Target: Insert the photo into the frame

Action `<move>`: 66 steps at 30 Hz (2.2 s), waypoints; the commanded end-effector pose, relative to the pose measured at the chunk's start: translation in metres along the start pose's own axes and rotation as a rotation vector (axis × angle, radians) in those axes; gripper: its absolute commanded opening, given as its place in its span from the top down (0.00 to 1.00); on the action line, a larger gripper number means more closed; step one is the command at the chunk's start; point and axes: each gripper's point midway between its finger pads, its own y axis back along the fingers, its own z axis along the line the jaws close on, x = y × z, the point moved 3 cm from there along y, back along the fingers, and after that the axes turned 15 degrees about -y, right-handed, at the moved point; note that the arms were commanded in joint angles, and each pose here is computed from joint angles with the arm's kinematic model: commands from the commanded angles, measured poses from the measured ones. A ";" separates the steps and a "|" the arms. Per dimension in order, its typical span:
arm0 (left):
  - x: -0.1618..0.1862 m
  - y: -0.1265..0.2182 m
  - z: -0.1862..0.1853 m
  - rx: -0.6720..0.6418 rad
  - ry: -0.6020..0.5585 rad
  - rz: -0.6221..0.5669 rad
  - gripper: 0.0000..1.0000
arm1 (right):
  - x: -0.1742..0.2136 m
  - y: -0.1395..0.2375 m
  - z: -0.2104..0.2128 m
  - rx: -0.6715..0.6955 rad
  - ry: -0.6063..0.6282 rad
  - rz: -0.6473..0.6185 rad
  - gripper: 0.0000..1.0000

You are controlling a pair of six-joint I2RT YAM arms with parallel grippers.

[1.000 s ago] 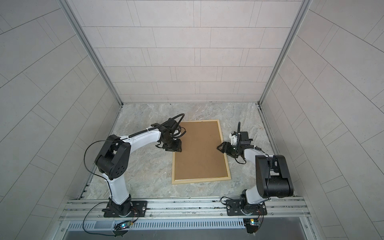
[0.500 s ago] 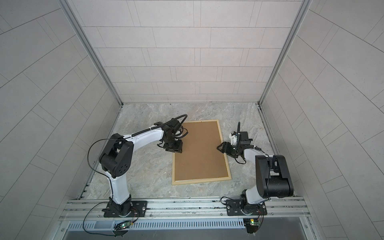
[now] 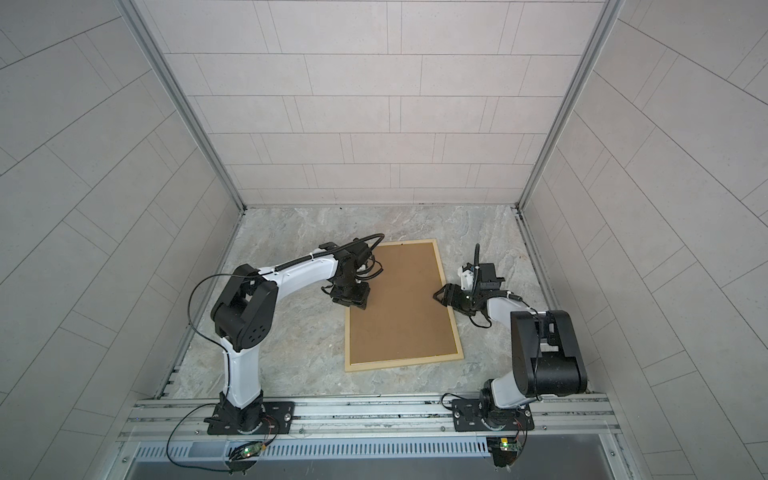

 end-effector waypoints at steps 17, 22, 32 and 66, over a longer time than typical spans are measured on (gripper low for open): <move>-0.016 0.013 -0.024 0.043 -0.083 -0.006 0.27 | 0.056 -0.009 -0.016 0.028 -0.079 0.213 0.31; -0.016 0.010 -0.021 0.014 -0.077 0.014 0.29 | 0.055 -0.007 -0.015 0.027 -0.072 0.202 0.32; -0.016 0.011 -0.026 0.039 -0.075 0.068 0.25 | 0.057 -0.006 -0.015 0.023 -0.068 0.205 0.32; 0.103 0.015 -0.012 0.129 0.134 -0.013 0.32 | 0.063 -0.007 -0.018 0.037 -0.069 0.229 0.31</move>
